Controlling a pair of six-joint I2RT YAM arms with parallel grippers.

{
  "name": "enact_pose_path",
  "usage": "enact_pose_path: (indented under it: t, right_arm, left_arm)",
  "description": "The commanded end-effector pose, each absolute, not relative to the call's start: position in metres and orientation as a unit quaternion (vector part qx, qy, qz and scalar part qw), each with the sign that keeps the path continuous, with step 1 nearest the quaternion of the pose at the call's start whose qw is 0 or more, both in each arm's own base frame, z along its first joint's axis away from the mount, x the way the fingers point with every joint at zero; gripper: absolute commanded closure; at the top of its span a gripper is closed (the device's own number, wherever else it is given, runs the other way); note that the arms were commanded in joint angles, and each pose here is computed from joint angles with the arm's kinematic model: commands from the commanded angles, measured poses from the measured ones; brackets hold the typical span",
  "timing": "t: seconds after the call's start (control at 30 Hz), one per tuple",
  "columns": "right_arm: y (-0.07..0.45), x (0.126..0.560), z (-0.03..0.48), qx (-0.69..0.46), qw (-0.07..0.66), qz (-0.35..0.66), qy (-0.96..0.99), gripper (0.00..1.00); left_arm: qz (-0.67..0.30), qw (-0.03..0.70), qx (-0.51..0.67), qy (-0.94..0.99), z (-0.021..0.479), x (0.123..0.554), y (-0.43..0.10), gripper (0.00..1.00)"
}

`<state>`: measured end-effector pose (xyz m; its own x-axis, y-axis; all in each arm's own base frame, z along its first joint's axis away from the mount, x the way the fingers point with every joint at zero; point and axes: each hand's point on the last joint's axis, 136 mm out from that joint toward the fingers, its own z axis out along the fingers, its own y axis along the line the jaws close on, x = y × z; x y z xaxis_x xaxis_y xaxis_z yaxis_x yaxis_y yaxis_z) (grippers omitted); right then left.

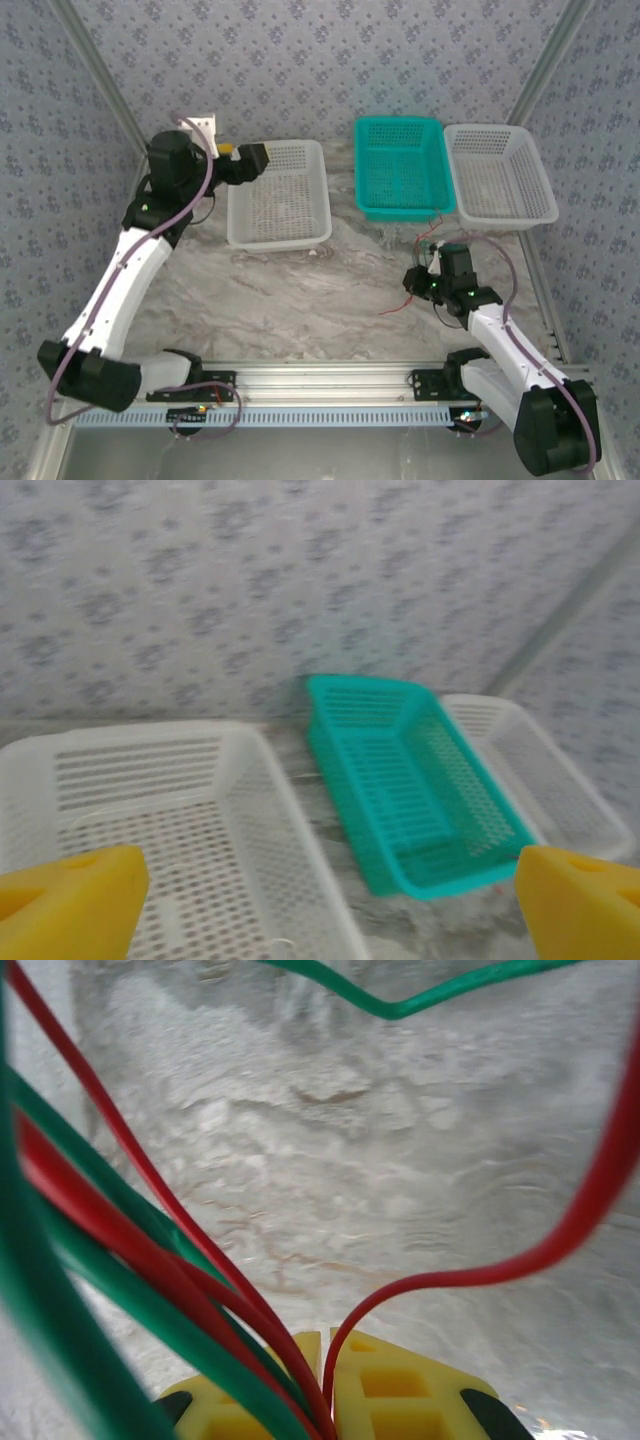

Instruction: Untangle the cables

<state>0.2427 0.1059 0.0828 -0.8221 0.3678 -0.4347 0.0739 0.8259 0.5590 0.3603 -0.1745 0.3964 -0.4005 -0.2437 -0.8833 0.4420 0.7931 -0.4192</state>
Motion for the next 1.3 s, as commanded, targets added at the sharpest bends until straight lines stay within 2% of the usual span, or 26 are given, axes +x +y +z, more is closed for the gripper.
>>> enact_pose_path:
  t: [0.0,0.27,0.47,0.63,0.7,0.8,0.87,0.97,1.1,1.17,1.27]
  right_arm:
    - [0.137,0.252,0.124,0.05,0.32,0.322,0.89,1.0]
    - [0.199,0.234,0.172,-0.128,0.381,0.354,0.844,1.0]
    - [0.232,0.221,0.181,-0.19,0.366,0.395,0.821,1.0]
    - [0.246,0.22,0.179,-0.206,0.351,0.39,0.826,1.0]
    - [0.239,0.229,0.17,-0.184,0.352,0.357,0.845,1.0]
    - [0.204,0.245,0.148,-0.125,0.356,0.257,0.89,1.0]
    - [0.196,0.243,0.149,-0.133,0.36,0.245,0.89,1.0]
    - [0.183,0.248,0.18,-0.105,0.395,0.259,0.875,1.0]
    - [0.123,0.269,0.206,0.02,0.429,0.183,0.884,1.0]
    - [0.116,0.274,0.216,0.016,0.443,0.17,0.88,1.0]
    - [0.134,0.277,0.24,-0.035,0.462,0.214,0.86,1.0]
  left_arm:
    - [-0.353,0.502,0.082,0.785,0.375,0.334,-0.203,0.09]
    - [-0.441,0.435,0.072,0.782,0.33,0.303,-0.251,0.12]
    - [-0.478,0.386,0.136,0.777,0.309,0.281,-0.305,0.14]
    - [-0.546,0.34,0.14,0.753,0.298,0.271,-0.343,0.17]
    - [-0.524,0.338,0.14,0.769,0.286,0.274,-0.346,0.17]
    - [-0.491,0.339,0.152,0.788,0.273,0.276,-0.349,0.17]
    - [-0.488,0.338,0.156,0.789,0.272,0.274,-0.35,0.17]
    - [-0.484,0.335,0.16,0.792,0.269,0.272,-0.35,0.17]
    - [-0.482,0.336,0.16,0.793,0.269,0.271,-0.349,0.17]
    - [-0.48,0.342,0.159,0.792,0.271,0.271,-0.348,0.17]
    - [-0.478,0.346,0.161,0.791,0.273,0.269,-0.346,0.17]
